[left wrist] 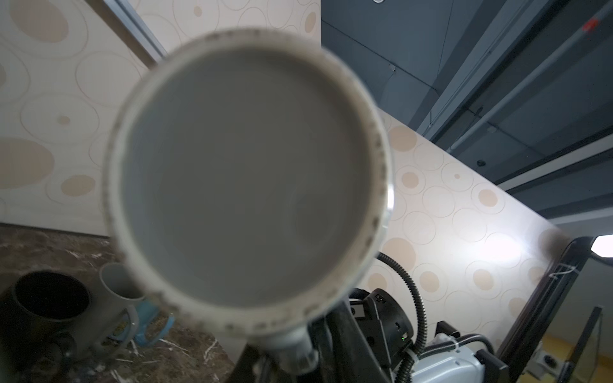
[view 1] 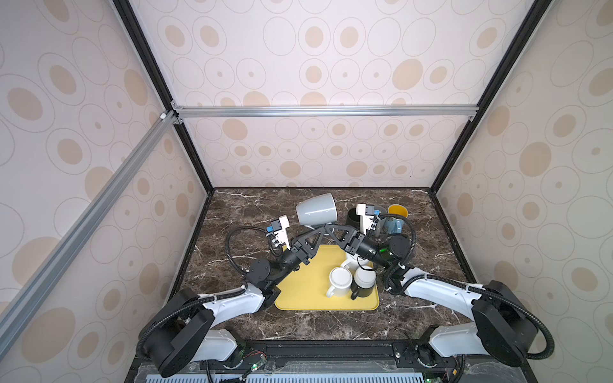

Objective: Turn the mug right side up
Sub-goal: 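Close the right gripper on the grey mug beside the left gripper, then open the left gripper and withdraw it while the right carries the grey mug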

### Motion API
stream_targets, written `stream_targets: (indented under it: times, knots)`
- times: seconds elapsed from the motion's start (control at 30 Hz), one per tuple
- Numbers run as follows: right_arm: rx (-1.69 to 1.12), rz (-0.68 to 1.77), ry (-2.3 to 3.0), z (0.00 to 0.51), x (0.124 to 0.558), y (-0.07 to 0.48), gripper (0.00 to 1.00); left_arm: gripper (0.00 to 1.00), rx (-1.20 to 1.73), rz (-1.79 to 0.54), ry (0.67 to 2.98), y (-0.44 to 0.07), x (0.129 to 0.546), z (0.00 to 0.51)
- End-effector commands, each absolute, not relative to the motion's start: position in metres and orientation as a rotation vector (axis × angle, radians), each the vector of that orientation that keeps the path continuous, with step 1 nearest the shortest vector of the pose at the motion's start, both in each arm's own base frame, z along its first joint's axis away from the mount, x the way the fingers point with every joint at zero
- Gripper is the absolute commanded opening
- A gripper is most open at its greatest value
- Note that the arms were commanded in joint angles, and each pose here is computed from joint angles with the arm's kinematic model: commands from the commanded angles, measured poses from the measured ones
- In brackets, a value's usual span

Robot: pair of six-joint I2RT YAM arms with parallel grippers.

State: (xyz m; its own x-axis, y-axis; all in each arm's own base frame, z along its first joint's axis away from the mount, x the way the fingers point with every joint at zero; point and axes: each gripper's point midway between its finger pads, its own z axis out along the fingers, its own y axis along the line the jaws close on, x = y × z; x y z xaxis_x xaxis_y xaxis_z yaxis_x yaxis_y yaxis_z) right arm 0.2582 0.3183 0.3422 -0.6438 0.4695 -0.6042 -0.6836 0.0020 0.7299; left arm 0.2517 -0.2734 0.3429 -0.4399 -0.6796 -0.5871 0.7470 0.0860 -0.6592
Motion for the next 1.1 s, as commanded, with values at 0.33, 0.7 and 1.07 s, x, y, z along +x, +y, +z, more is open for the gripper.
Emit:
stream_targets:
  times: [0.33,0.7,1.07]
  knots:
    - [-0.203,1.736,1.434,0.353,0.261,0.318,0.00,1.00,0.028,-1.381,1.403,-0.265,0.268,0.316]
    - [-0.150,1.569,1.600,0.340,0.285,0.307,0.00,1.00,-0.023,-1.002,1.533,-0.224,0.280,0.300]
    - [-0.147,1.113,1.802,0.326,0.314,0.282,0.00,1.00,0.136,-0.779,1.725,-0.226,0.284,0.273]
